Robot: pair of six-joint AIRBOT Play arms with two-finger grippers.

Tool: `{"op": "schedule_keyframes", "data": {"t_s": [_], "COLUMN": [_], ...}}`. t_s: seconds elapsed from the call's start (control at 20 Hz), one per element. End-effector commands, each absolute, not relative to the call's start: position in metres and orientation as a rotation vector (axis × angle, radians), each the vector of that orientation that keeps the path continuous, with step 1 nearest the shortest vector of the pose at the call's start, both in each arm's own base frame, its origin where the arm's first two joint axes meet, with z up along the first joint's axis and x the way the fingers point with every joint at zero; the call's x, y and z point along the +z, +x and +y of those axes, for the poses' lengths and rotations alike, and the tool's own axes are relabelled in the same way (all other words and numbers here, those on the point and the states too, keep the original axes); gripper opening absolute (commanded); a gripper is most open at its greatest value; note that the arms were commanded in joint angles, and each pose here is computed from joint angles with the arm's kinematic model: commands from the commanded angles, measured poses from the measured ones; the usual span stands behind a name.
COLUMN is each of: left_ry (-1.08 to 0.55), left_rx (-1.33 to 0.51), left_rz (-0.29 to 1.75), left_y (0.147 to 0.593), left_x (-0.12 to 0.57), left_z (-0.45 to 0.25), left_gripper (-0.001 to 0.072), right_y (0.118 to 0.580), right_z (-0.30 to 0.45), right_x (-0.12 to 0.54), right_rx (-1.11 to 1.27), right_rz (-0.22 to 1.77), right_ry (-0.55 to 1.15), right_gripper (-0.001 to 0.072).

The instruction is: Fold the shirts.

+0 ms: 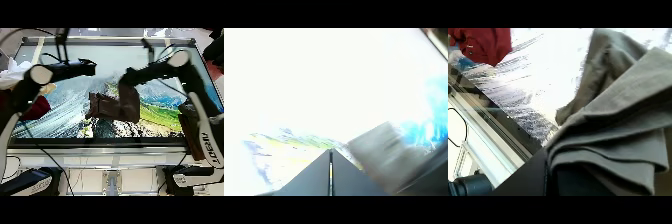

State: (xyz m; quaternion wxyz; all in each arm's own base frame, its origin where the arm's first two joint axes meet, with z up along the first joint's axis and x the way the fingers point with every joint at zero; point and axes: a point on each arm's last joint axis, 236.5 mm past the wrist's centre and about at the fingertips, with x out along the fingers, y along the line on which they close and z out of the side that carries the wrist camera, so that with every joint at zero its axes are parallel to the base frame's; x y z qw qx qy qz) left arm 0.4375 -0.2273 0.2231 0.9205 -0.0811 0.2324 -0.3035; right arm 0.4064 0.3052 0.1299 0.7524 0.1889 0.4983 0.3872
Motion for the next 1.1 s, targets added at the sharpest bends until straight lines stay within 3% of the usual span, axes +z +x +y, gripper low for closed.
{"op": "schedule_keyframes", "data": {"t_s": [0.0, 0.05, 0.1, 0.2, 0.4, 0.65, 0.85, 1.05], "left_ry": [-0.158, -0.155, -0.151, -0.14, -0.101, -0.06, -0.064, -0.069], "left_rx": [-0.584, -0.58, -0.576, -0.566, -0.557, -0.539, -0.533, -0.532], "left_rz": [0.466, 0.473, 0.479, 0.483, 0.501, 0.525, 0.522, 0.556], "left_y": [0.415, 0.41, 0.406, 0.402, 0.396, 0.396, 0.401, 0.408], "left_x": [0.254, 0.256, 0.257, 0.259, 0.256, 0.248, 0.246, 0.232], "left_z": [-0.181, -0.175, -0.17, -0.163, -0.157, -0.151, -0.151, -0.152], "left_gripper": [0.0013, 0.0013, 0.0013, 0.0013, 0.0013, 0.0013, 0.0013, 0.0013], "right_y": [0.412, 0.413, 0.415, 0.415, 0.43, 0.428, 0.421, 0.418], "right_z": [0.393, 0.41, 0.422, 0.431, 0.378, 0.185, 0.12, 0.137], "right_x": [0.088, 0.079, 0.072, 0.069, 0.069, 0.039, 0.014, -0.027], "right_rx": [0.858, 0.853, 0.848, 0.844, 0.794, 0.506, 0.408, 0.508], "right_rz": [1.023, 0.999, 0.982, 0.967, 1.008, 1.304, 1.403, 1.365], "right_ry": [0.412, 0.415, 0.423, 0.429, 0.36, 0.141, 0.238, 0.323], "right_gripper": [0.0007, 0.0008, 0.0079, 0.0571, 0.0547, 0.0548, 0.0549, 0.0549]}}
